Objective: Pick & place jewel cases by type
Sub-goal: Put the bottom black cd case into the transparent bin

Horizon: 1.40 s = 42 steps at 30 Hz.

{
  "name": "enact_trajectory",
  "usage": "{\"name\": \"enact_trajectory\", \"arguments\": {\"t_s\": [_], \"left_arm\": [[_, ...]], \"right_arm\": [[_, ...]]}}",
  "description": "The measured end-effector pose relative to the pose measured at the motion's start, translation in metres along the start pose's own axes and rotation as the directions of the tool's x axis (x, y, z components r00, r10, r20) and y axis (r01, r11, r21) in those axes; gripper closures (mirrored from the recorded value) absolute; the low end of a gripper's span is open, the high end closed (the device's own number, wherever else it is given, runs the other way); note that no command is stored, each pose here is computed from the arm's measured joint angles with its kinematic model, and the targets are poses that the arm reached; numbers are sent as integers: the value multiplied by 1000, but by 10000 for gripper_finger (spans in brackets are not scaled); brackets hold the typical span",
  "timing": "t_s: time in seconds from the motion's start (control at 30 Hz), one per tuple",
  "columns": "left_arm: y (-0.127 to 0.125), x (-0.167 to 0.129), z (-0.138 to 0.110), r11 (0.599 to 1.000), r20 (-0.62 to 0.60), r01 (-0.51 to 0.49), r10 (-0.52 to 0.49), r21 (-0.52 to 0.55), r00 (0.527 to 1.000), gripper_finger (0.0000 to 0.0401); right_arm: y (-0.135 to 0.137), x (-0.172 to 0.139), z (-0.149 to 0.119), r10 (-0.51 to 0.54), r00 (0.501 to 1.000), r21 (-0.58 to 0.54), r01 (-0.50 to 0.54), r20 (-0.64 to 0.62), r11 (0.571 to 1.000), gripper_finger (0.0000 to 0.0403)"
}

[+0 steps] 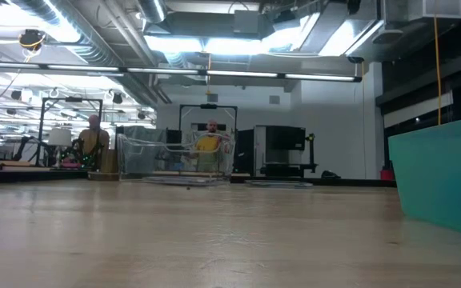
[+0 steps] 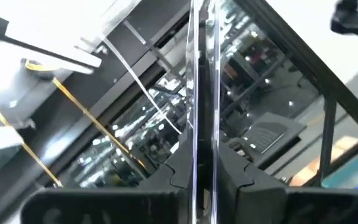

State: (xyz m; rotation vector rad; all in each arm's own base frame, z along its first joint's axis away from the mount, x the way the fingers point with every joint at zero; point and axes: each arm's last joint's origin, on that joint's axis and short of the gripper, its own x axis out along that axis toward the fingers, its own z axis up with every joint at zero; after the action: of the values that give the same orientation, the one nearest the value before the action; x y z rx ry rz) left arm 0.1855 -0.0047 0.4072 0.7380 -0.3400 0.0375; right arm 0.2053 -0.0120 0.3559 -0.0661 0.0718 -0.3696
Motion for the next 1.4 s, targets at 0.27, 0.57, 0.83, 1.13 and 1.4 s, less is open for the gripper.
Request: {"name": "enact_trajectory", "arguments": {"t_s": [0.27, 0.57, 0.83, 1.13, 1.4], "left_arm": [[-10, 0, 6, 973, -9, 25, -23, 229, 1000, 380], [-21, -1, 17, 857, -93, 1, 55, 516, 994, 380], [-31, -4, 27, 657, -172, 55, 116, 752, 978, 380], [-46, -8, 36, 454, -228, 163, 91, 876, 970, 379], [-57, -9, 41, 492, -247, 181, 72, 851, 966, 379]], "right_arm": [[0, 0, 1, -1, 1000, 119, 0, 11, 993, 396], [0, 0, 5, -4, 999, 203, -6, 51, 979, 395], [0, 0, 6, -5, 998, 205, -7, 58, 979, 395], [-1, 0, 6, -6, 998, 206, -6, 57, 979, 395], [-1, 0, 6, -7, 998, 205, -5, 57, 979, 395]]}}
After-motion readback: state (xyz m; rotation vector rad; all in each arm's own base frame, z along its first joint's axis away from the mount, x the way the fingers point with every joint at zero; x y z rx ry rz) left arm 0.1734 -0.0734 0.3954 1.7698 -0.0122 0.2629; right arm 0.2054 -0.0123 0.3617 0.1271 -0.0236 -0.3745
